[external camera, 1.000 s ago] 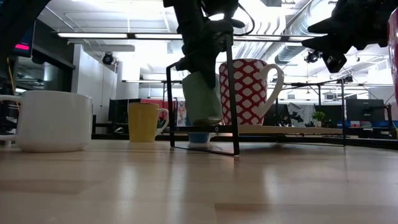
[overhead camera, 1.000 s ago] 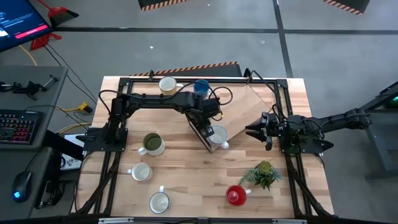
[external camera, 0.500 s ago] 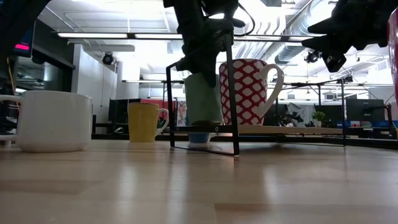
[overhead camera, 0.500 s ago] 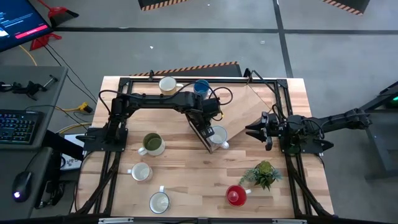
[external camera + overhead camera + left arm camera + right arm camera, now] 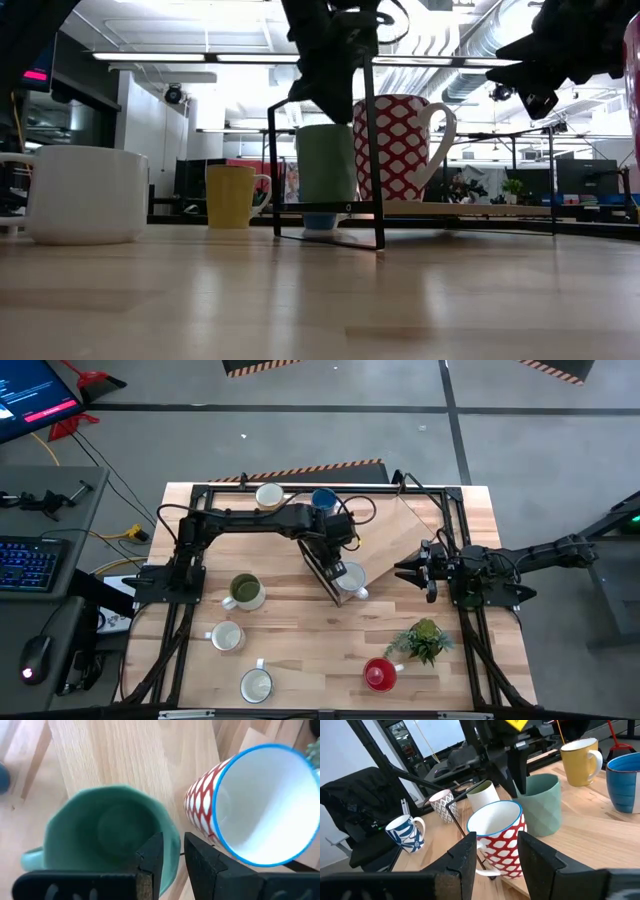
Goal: Place coffee mugs
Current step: Put the blue mug on the shelf
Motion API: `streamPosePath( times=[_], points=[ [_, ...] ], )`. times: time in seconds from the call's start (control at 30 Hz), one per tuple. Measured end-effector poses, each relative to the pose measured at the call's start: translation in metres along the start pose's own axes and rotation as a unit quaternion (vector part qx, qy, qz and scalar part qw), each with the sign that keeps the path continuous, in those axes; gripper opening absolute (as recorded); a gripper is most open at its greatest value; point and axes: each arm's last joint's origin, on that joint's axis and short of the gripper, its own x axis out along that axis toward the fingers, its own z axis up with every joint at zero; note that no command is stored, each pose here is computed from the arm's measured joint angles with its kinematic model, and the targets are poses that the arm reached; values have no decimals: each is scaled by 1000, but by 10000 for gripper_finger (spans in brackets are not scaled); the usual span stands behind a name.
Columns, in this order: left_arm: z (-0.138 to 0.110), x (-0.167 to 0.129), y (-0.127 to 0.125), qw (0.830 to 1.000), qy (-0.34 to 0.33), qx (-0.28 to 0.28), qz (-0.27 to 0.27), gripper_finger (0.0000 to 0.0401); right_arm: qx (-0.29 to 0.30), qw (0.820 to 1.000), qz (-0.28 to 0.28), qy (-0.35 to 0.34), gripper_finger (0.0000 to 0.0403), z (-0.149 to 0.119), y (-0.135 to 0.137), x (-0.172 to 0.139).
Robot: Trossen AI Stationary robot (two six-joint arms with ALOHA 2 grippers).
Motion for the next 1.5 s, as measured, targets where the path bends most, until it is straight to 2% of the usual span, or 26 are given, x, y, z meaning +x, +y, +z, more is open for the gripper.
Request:
streamPosePath(
  times=[0.3, 0.53, 0.67, 0.83, 0.93, 1.03, 1.3, 1.5],
  points=[
    [8, -32, -3, 1000, -12, 13, 3, 68, -1, 1000, -2, 5, 124, -1, 0, 0],
    [2, -70, -3, 994, 26, 104, 16, 68, -1, 1000, -2, 5, 124, -1, 0, 0],
    [-13, -79, 0, 980, 97, 168, 34, 68, -1, 1000, -2, 5, 124, -1, 0, 0],
    [-19, -84, 3, 971, 101, 211, 37, 67, 1, 1000, -2, 4, 124, -1, 0, 0],
    [-24, -93, 10, 971, 95, 216, 36, 67, 2, 1000, -1, -2, 124, 0, 0, 0],
    [-36, -113, 20, 970, 80, 226, 38, 67, 1, 1000, -11, -9, 124, 1, 0, 0],
    [-92, -160, 56, 982, 53, 174, 49, 67, 2, 996, -72, -50, 124, 5, -3, 0],
    [-137, -176, 77, 989, 6, 135, 59, 67, 11, 990, -109, -91, 124, 11, -4, -1]
  ],
)
